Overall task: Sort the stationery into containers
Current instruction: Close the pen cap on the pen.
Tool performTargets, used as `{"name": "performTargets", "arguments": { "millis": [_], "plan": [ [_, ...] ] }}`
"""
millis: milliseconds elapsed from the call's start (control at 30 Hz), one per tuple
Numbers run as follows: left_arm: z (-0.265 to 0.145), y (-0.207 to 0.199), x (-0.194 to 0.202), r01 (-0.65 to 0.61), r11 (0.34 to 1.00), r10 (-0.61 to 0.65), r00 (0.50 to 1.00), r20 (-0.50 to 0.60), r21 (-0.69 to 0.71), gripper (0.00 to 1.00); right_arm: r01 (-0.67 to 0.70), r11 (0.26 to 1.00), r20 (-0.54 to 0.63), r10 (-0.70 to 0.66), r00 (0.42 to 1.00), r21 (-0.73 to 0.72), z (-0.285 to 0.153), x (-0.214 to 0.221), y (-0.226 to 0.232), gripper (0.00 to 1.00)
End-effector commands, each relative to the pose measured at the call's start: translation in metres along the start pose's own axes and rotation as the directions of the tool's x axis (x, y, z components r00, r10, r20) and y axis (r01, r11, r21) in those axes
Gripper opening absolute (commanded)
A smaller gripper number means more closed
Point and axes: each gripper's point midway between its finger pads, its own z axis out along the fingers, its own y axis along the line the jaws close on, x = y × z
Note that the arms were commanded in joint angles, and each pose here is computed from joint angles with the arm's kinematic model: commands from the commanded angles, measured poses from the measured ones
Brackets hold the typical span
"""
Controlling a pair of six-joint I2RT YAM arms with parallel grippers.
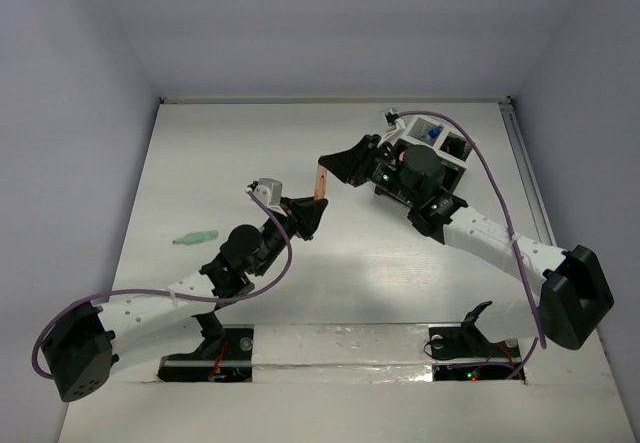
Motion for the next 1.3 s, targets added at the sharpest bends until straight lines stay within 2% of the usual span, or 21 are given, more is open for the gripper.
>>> {"name": "performTargets", "arguments": {
  "millis": [0,167,733,1000,1267],
  "plan": [
    [0.008,-0.007,-0.031,0.069,0.997,-0.067,0.994,0.088,-0.024,0.00,0.088,0.995,0.141,-0.079,0.987,-0.057,-0.008,-0.031,0.027,0.00],
    [0.010,-0.003,-0.037,0.066,0.997,-0.060,0.991,0.121,-0.047,0.00,0.100,0.994,0.135,-0.094,0.986,-0.035,-0.009,-0.023,0.025,0.00],
    [0.011,-0.017,-0.048,0.007,1.000,-0.011,0.988,0.152,0.024,0.00,0.082,0.997,-0.025,-0.082,0.996,-0.013,0.004,0.016,0.013,0.00],
    [0.010,-0.011,-0.053,0.006,1.000,-0.004,0.986,0.166,-0.012,0.00,0.087,0.996,-0.059,-0.087,0.994,-0.008,0.000,0.028,0.014,0.00],
    [0.009,-0.014,-0.066,-0.014,1.000,0.016,0.980,0.197,-0.012,0.00,0.079,0.997,-0.161,-0.076,0.984,0.013,-0.003,0.073,0.008,0.00]
  ]
}}
